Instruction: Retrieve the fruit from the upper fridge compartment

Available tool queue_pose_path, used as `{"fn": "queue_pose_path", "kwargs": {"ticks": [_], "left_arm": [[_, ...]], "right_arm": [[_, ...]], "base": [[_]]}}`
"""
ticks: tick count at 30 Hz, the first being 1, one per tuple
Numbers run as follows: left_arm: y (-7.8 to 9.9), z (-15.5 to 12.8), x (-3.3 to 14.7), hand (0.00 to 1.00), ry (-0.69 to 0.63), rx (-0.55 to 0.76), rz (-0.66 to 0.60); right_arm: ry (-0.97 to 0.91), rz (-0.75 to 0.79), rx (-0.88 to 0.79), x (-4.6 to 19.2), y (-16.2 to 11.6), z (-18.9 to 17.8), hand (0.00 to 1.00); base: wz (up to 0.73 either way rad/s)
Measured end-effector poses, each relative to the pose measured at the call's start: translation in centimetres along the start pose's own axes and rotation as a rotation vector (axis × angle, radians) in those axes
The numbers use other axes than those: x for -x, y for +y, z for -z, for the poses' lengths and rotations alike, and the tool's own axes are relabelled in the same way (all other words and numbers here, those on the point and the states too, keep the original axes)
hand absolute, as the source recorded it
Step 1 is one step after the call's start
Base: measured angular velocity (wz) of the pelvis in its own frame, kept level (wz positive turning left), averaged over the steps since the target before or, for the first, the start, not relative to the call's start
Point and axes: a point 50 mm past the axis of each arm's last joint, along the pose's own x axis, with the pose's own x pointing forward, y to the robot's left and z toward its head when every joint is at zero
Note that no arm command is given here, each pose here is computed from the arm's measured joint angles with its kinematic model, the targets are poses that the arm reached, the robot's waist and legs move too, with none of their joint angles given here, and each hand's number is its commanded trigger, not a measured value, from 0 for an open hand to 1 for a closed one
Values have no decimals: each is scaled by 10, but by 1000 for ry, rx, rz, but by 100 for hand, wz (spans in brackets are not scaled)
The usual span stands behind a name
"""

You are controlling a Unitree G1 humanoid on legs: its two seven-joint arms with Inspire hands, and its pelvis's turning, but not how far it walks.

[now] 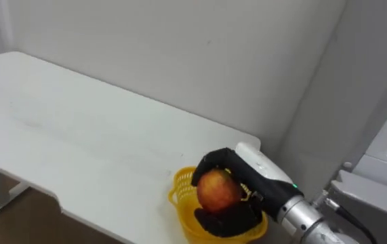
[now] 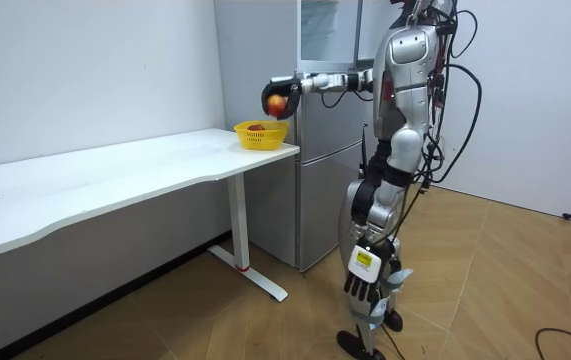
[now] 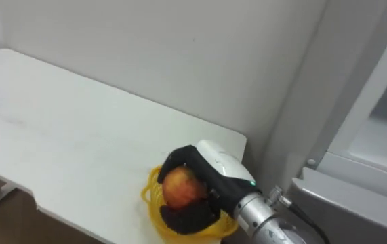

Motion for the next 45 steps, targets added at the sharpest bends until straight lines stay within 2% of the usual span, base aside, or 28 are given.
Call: {"fn": "queue_pose_path", "kwargs": {"ticks": [11, 16, 17, 18, 19, 45], "left_arm": [[4, -11, 0, 0, -29, -15, 15], [2, -2, 1, 0, -5, -6, 22], [2, -1, 1, 0, -1, -5, 23], [1, 1, 1, 0, 2, -4, 24], [1, 1, 1, 0, 4, -2, 25], [0, 9, 2, 0, 40, -17, 31]], "right_arm": [[199, -34, -32, 2, 9, 44, 100], [249, -28, -30, 6, 11, 56, 100], [264, -29, -32, 7, 12, 59, 89], [273, -30, -33, 7, 12, 61, 39], [275, -30, -34, 7, 12, 61, 2], [253, 17, -111, 2, 4, 56, 0]], "base": [[11], [3], [9], [6], [0], [1]]}}
